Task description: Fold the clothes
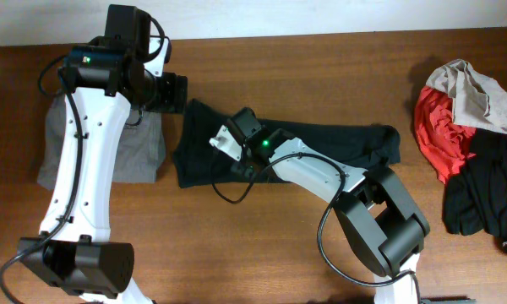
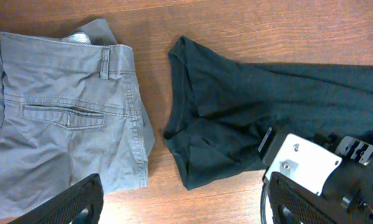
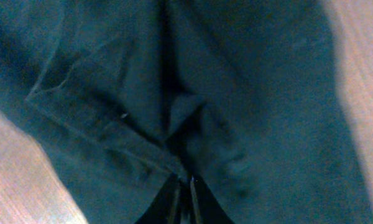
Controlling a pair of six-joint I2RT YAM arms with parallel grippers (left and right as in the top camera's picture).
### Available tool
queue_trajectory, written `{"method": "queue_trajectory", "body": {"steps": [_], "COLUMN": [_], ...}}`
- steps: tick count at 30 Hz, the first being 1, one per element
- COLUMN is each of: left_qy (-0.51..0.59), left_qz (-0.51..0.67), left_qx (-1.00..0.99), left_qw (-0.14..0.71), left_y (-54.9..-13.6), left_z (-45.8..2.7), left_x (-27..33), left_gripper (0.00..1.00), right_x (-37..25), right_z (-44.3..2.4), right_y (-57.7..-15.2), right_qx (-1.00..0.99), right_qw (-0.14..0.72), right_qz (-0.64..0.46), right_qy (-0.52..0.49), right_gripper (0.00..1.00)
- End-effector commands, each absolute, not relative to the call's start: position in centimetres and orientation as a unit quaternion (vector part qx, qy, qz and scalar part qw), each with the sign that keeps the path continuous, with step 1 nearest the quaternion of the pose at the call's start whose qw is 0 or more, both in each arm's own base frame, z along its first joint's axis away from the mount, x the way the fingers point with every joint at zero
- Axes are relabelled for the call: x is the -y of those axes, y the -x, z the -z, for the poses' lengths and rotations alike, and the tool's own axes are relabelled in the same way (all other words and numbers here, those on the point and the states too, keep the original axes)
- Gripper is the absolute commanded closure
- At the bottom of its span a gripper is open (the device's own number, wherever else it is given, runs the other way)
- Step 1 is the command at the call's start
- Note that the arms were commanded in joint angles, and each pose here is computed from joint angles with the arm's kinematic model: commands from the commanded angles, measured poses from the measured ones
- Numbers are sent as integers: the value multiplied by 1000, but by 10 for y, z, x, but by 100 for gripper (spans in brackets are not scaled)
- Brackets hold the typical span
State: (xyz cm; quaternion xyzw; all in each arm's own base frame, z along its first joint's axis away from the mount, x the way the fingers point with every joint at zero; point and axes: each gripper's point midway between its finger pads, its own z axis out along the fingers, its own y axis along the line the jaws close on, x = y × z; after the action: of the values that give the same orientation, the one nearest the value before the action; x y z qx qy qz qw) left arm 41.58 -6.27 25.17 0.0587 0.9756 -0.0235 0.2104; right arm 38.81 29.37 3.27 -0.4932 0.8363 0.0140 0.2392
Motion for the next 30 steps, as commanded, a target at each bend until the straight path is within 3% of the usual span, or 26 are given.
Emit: {"method": "queue_trajectory", "body": {"steps": [1,4,7,13,23,30], "left_qy": [-56,-58,-59,-53,-50,-50], "left_qz": [28,27,25,-5,-18,-18], "left_qx": [-973,-973,-974,-976,-976,-976], "left_qw": [223,220,219,213,213,213], "left_y": [-414,-412,-412,-409,-409,-409], "left_z": [-264,-263,-263,-261,-261,-261], "left_x": [62,62,61,50,45,45], "left_gripper": [16,15,15,15,15,15], "right_x": [-288,-285,-280,-284,-301,-310], "right_z": [-44,-47,-47,-48,-42,-47], "right_y": [-412,-420,-424,-411,-350,-357], "right_qx": [-853,-864,-868,-874,-822,-809], "right_qw": [269,280,281,259,177,202], "right_qz": [3,-6,-6,-36,-93,-89], "right_qy": [446,419,409,410,533,545], "right_gripper": [84,70,66,61,50,50]}}
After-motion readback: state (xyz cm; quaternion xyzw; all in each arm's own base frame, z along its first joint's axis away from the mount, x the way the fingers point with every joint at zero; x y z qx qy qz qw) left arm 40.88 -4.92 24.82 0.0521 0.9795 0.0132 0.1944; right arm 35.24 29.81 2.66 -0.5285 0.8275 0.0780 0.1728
